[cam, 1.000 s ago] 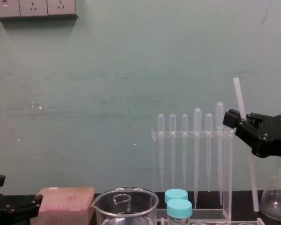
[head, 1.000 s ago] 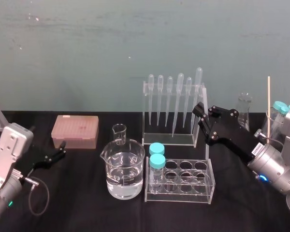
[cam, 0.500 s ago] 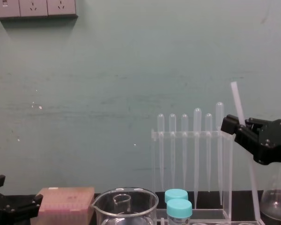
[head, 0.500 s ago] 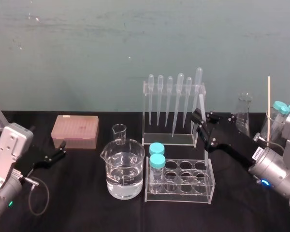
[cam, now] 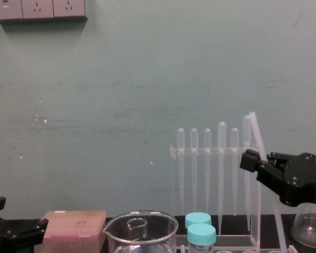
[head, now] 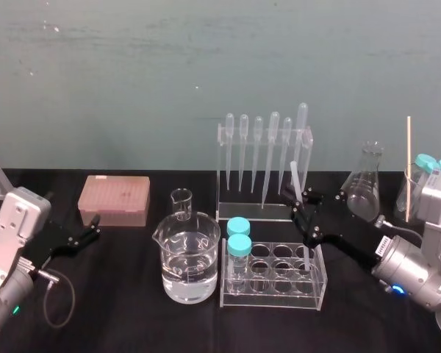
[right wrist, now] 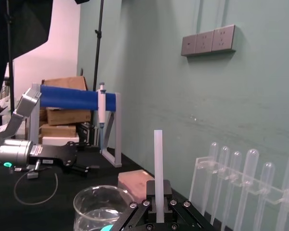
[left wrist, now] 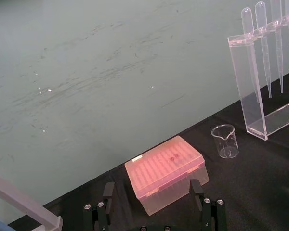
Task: Pick up the stirring rod with one hand, then place it down.
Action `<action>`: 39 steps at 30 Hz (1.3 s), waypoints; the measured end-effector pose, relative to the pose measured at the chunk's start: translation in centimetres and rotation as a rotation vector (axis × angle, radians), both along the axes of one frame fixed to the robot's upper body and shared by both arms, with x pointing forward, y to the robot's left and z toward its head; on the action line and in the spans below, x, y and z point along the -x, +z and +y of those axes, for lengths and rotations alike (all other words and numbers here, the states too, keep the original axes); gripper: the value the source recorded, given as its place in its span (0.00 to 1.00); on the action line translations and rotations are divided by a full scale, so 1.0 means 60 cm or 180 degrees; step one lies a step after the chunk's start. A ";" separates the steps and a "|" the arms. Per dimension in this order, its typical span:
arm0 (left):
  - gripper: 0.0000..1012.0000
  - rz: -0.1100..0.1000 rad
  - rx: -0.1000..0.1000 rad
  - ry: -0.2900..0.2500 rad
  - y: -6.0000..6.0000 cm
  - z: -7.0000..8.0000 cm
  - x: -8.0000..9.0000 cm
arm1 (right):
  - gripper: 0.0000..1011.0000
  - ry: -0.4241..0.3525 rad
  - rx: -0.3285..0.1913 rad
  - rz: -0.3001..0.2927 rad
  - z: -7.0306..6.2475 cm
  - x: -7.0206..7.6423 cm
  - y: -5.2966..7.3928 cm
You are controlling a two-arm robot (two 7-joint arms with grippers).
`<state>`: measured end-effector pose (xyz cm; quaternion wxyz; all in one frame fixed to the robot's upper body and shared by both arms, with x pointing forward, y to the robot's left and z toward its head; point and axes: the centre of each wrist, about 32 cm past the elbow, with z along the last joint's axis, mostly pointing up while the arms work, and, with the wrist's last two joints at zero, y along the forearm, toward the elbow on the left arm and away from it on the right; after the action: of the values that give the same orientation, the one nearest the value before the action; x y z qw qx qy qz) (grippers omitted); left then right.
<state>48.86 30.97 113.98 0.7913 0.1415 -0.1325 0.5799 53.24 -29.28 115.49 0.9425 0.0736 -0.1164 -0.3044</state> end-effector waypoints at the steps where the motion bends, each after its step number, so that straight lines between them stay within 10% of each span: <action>1: 0.99 0.0000 0.0000 0.0000 0.000 0.000 0.000 | 0.07 0.0009 0.0008 0.0009 0.000 0.000 -0.001; 39: 0.99 0.0000 0.0000 0.0000 0.000 0.000 0.000 | 0.07 0.0094 0.0345 0.0516 -0.003 -0.030 -0.046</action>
<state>48.86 30.97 113.98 0.7913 0.1415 -0.1325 0.5799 55.02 -29.48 112.71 0.9558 -0.0007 -0.0550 -0.2887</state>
